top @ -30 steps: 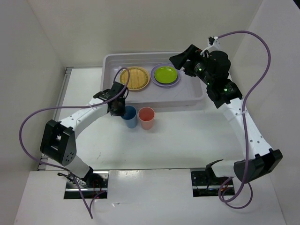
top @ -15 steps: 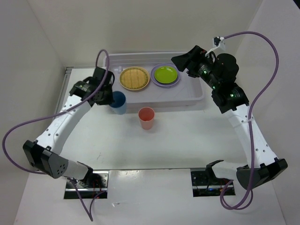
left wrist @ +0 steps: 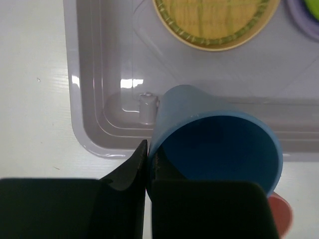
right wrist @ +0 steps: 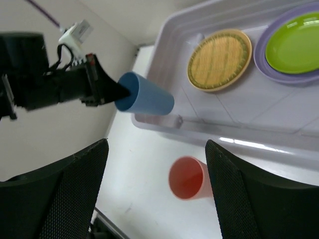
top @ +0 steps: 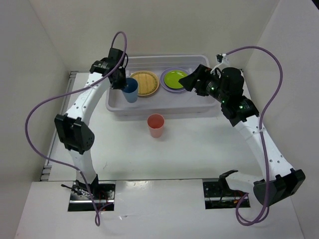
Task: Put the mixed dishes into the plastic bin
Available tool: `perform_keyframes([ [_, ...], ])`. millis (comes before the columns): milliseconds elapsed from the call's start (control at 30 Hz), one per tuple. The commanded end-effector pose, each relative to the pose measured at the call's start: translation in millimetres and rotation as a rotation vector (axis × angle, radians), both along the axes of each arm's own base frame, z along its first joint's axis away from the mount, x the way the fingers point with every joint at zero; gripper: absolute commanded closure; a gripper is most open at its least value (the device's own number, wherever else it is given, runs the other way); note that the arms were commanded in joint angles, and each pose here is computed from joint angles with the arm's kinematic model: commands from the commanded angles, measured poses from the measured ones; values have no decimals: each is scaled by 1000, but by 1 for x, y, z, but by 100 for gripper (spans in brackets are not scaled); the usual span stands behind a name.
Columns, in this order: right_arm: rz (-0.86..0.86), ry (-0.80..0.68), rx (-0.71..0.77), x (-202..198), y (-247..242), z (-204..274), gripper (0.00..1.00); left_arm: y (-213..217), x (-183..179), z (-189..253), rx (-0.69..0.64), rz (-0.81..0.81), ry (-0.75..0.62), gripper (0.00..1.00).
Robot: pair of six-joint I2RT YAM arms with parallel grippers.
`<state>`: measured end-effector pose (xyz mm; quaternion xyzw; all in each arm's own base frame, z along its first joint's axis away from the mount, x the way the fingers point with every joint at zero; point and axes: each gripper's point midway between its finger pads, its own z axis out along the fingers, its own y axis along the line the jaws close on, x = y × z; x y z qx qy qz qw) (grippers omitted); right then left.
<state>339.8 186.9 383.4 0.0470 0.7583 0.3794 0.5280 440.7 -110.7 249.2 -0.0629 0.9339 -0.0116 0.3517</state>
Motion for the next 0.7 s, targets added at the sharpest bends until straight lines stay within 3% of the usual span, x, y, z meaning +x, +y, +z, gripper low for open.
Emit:
perform_keyframes([
  [0,28,53,-100,-3,7,-34,17,10,21,-19,12,-2,27,100],
  [333,131,300,-371,-10,90,-155,17,40,41,-74,-19,35,100,100],
  [500,85,352,-447,-8,98,-178,17,52,39,-94,-25,56,126,99],
  [600,38,375,-506,-4,92,-186,17,53,42,-99,-40,55,131,85],
  [667,43,385,-525,-3,92,-192,17,56,43,-103,-47,59,141,83],
])
